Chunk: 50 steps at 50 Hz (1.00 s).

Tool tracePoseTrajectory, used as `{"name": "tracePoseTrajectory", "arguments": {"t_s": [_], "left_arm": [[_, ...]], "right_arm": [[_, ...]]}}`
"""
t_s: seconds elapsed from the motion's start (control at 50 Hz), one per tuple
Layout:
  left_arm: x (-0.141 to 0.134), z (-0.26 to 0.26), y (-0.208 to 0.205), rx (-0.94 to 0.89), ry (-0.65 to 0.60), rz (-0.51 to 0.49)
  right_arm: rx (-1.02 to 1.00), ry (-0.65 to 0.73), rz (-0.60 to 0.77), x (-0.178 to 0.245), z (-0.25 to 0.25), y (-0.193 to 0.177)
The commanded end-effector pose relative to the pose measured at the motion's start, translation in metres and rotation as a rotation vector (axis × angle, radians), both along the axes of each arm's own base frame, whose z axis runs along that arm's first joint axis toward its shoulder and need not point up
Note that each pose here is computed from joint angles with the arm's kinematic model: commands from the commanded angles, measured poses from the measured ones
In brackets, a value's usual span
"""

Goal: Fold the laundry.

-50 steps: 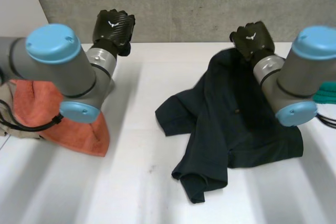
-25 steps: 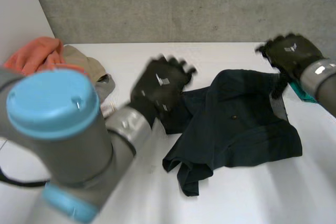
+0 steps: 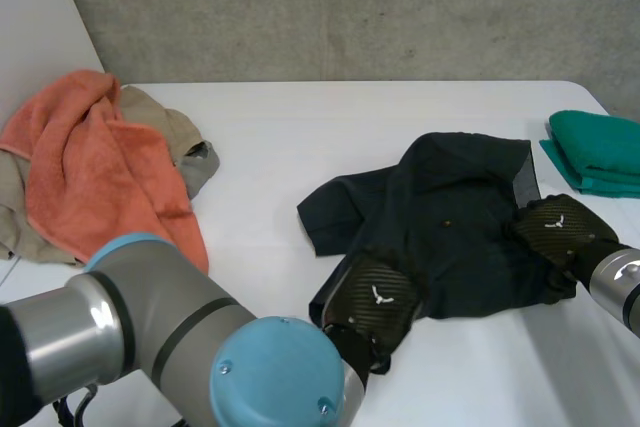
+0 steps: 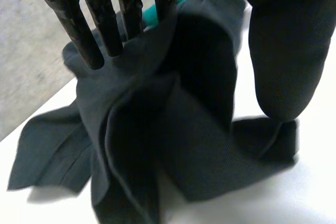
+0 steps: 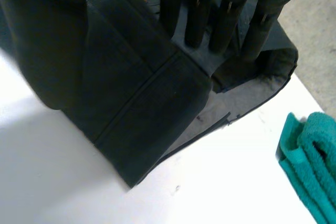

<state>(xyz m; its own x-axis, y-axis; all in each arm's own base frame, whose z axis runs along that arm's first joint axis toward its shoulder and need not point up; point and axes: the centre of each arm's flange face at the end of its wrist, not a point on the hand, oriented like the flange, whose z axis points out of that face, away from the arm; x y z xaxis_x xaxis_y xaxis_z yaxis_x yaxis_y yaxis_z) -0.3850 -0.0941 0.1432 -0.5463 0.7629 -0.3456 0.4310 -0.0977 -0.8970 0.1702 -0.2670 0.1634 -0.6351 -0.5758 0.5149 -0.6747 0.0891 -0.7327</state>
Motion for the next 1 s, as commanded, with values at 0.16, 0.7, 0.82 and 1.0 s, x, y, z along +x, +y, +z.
{"name": "tracePoseTrajectory", "arguments": {"t_s": [0.16,0.7,0.82,1.0], "left_arm": [[0.011,-0.007,-0.036,-0.092,-0.096,0.131],[0.05,0.22,-0.083,-0.482,0.453,0.317],[0.069,0.289,-0.075,-0.617,0.607,0.304],[0.092,0.356,-0.061,-0.764,0.753,0.298]], "right_arm": [[-0.058,-0.036,0.03,0.003,-0.008,-0.008],[-0.497,-0.227,-0.007,0.02,0.182,-0.014],[-0.635,-0.313,-0.009,0.017,0.251,-0.005],[-0.793,-0.385,0.014,0.019,0.316,0.009]]}}
